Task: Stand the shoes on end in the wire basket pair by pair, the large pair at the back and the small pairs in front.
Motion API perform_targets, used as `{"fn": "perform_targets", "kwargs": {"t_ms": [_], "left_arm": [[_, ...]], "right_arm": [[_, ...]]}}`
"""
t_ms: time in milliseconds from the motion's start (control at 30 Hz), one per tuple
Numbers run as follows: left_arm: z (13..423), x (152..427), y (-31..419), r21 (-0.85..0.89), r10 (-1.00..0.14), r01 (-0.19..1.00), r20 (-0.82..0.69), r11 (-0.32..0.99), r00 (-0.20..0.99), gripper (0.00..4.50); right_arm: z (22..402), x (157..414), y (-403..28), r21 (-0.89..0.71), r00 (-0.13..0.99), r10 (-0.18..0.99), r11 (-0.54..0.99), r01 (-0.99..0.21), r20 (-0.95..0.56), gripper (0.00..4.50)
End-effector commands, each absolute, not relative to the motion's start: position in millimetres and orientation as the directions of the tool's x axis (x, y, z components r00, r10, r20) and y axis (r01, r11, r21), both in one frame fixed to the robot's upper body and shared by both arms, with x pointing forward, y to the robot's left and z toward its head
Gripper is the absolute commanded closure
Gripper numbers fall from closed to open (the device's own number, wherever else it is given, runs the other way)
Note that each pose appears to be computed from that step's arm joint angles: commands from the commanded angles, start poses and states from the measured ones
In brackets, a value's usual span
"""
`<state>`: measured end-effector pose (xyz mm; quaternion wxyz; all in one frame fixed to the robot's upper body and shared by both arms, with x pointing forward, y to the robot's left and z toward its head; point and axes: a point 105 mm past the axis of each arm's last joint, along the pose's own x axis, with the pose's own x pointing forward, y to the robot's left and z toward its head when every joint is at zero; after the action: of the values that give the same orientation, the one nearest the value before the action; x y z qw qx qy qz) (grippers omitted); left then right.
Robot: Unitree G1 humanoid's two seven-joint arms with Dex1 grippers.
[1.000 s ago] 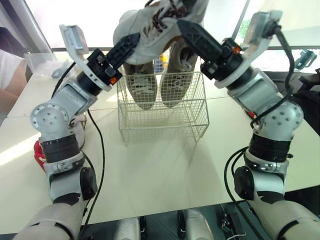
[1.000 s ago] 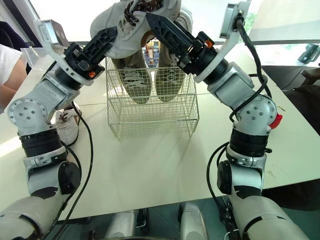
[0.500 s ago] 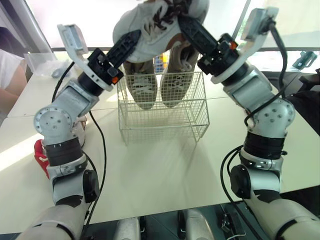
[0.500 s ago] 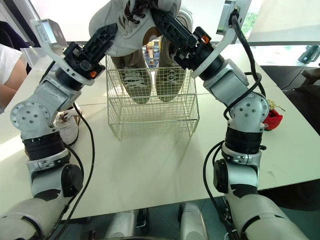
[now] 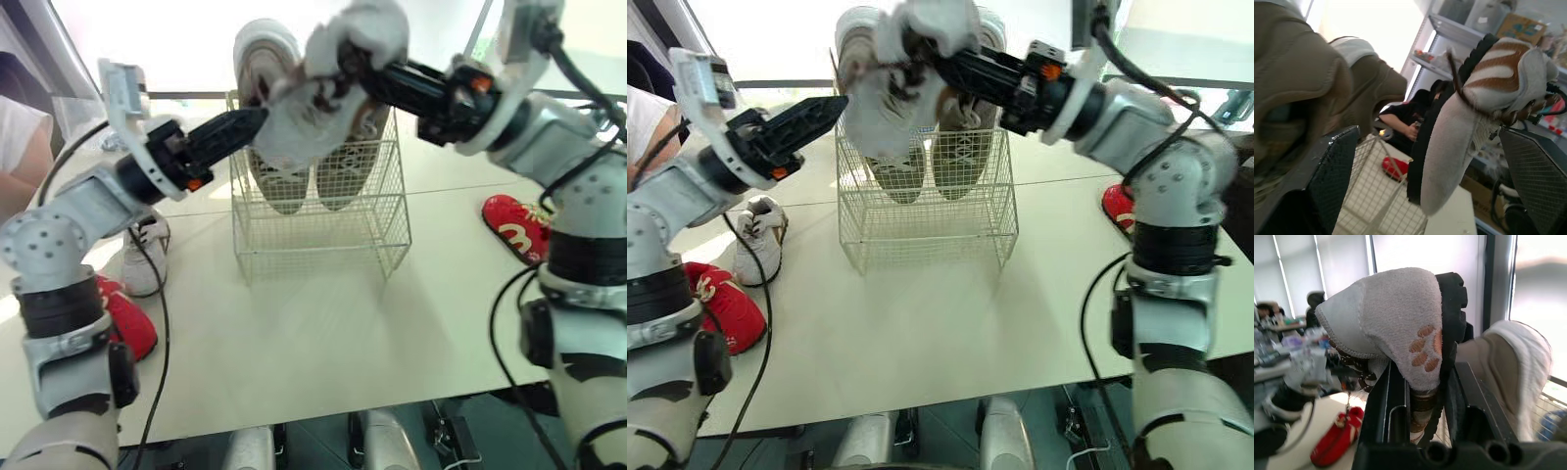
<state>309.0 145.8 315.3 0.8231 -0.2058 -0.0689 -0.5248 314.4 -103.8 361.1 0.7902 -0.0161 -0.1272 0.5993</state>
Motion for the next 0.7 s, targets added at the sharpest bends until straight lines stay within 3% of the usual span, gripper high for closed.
{"fn": "perform_targets", "kwargs": {"t_ms": [33,400,700], "left_arm": [[322.7,303.1,152.0,-0.185,-0.836,0.898,0.328,0.400,0.440,0.04],[319.7,305.4,151.4,-0.148,-0.821,0.884,0.328,0.444,0.468,0.04],[318.1,308.1,144.7,-0.149,-0.820,0.884,0.331,0.443,0.467,0.04]], "right_arm": [[370.6,319.4,-116.8,-0.349,0.217,0.974,0.227,-0.909,0.068,4.06],[339.4,363.7,-132.0,-0.435,0.295,0.951,0.226,-0.871,-0.095,4.06],[310.3,383.8,-132.3,-0.408,0.348,0.934,0.286,-0.867,-0.086,4.06]]}}
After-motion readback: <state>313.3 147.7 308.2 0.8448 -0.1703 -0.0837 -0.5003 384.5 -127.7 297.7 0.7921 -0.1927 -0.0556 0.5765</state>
